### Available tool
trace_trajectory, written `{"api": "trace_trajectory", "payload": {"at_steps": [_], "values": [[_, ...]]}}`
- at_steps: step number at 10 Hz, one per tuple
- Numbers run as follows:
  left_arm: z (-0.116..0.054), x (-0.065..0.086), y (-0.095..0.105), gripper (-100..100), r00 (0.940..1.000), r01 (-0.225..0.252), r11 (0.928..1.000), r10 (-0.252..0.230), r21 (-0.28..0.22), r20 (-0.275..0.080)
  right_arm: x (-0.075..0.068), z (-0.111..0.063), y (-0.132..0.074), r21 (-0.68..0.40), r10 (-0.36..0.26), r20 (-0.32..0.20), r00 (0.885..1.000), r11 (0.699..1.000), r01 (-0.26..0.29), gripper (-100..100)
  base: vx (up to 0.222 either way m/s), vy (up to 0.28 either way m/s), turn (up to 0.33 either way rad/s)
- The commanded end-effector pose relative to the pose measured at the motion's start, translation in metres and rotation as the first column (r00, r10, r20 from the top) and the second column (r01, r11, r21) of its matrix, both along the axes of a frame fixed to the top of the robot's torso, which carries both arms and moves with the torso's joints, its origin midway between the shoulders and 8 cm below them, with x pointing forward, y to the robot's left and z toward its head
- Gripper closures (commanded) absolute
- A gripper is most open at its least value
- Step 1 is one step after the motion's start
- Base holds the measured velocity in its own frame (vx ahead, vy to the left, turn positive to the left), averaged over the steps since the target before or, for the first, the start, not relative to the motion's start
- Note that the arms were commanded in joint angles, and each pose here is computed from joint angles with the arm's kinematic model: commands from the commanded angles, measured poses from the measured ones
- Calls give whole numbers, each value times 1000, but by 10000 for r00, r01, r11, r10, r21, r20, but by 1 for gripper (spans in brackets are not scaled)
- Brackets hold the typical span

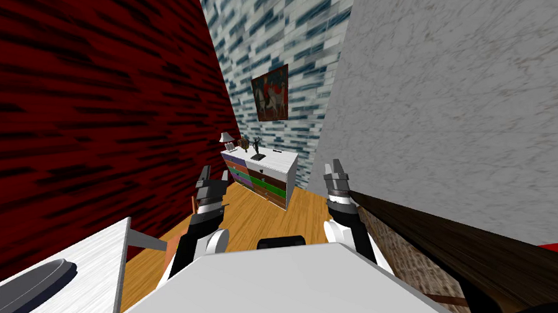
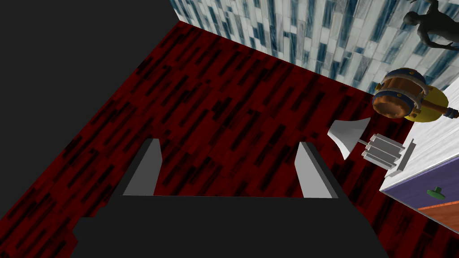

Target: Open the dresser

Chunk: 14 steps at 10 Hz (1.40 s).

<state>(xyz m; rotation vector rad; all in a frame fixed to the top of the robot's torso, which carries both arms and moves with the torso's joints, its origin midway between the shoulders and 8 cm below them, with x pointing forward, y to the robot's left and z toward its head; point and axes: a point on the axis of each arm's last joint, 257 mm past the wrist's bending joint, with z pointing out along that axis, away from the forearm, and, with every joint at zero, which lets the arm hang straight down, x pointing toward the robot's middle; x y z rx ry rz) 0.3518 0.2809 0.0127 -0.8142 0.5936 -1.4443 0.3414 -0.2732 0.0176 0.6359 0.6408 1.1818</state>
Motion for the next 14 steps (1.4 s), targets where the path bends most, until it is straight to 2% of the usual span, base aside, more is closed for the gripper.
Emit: {"api": "trace_trajectory", "payload": {"at_steps": [1, 9, 10, 14], "values": [[0, 0, 0, 0, 10000, 0, 10000, 0, 0, 0, 0, 0, 0, 0, 0, 0, 10000, 10000, 0, 0, 0, 0, 0], [0, 0, 0, 0, 10000, 0, 10000, 0, 1, 4, 0, 0, 0, -1, 0, 4, 10000, 10000, 0, 0, 0, 0, 0], [-4, 3, -5, -100, 9997, 195, 9993, -191, 327, -133, 0, 0, 0, -1, 0, 4, 10000, 10000, 0, 0, 22, 2, -20], [-25, 16, -15, -100, 9961, 646, 9928, -580, 1007, -671, 0, 0, 0, 0, -1, -4, 10000, 10000, 1, 0, 54, 21, -34]]}}
